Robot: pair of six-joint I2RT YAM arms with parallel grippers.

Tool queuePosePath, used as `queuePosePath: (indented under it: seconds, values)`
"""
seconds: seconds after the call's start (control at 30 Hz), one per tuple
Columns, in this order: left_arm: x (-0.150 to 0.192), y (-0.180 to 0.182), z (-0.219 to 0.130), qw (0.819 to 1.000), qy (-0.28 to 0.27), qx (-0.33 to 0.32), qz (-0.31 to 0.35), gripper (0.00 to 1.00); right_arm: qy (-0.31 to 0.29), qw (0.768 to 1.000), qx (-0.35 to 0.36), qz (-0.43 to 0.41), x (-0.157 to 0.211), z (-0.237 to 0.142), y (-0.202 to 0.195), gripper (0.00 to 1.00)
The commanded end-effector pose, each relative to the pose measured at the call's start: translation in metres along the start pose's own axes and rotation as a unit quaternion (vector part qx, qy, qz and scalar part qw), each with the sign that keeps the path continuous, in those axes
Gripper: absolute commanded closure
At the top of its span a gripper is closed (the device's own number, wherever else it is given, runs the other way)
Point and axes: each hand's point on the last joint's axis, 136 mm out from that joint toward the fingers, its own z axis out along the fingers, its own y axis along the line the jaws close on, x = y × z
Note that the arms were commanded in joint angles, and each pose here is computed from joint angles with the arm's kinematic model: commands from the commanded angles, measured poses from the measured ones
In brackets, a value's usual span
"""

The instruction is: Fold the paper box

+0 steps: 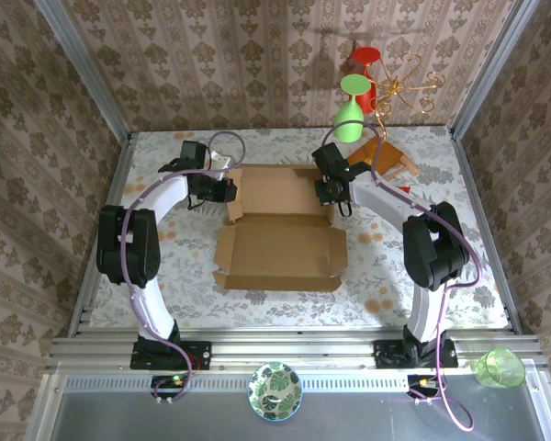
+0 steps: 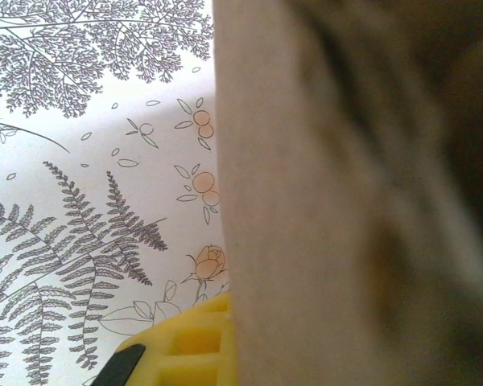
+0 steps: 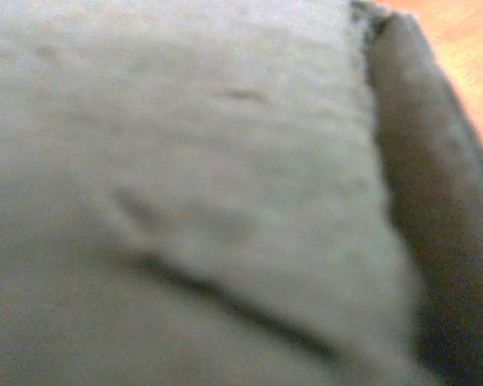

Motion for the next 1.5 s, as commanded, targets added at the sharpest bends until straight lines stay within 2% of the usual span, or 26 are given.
queuePosePath:
  seconds: [0.0,0.07,0.3,0.33,0.37,0.67,1.0,1.23,1.47]
  values:
    - [-0.003,-0.006,0.001,1.0,0.001,0.014,-0.01,1.0,0.015,1.0,0.025,-0.004,0.004,-0.001,-0.002,0.93]
    - [-0.003,-0.003,0.002,1.0,0.002,0.006,-0.018,1.0,0.017,0.999,0.04,-0.001,0.006,-0.002,-0.005,1.0]
    - [0.0,0.003,0.006,0.998,0.004,-0.032,-0.047,1.0,0.029,0.999,0.046,0.006,0.01,-0.007,0.005,1.0]
    - [0.002,0.003,0.007,0.998,0.006,-0.041,-0.052,0.92,0.03,0.999,0.045,0.007,0.011,-0.009,0.008,1.0]
    - [0.002,0.003,0.008,0.997,0.005,-0.048,-0.056,0.89,0.03,0.999,0.043,0.009,0.011,-0.009,0.01,1.0]
    - [0.006,0.004,0.021,0.994,0.01,-0.104,-0.034,0.74,0.042,0.999,0.027,0.005,0.014,-0.006,0.025,1.0]
    - [0.006,0.024,0.024,0.985,0.034,-0.168,-0.014,0.81,0.051,0.999,0.017,0.004,0.015,-0.005,0.031,1.0]
    - [0.009,0.035,0.026,0.972,0.035,-0.229,-0.033,1.0,0.062,0.998,0.013,0.013,0.016,-0.004,0.037,1.0]
    - [0.014,0.042,0.025,0.957,0.049,-0.28,-0.063,1.0,0.072,0.997,0.007,0.018,0.018,-0.002,0.042,1.0]
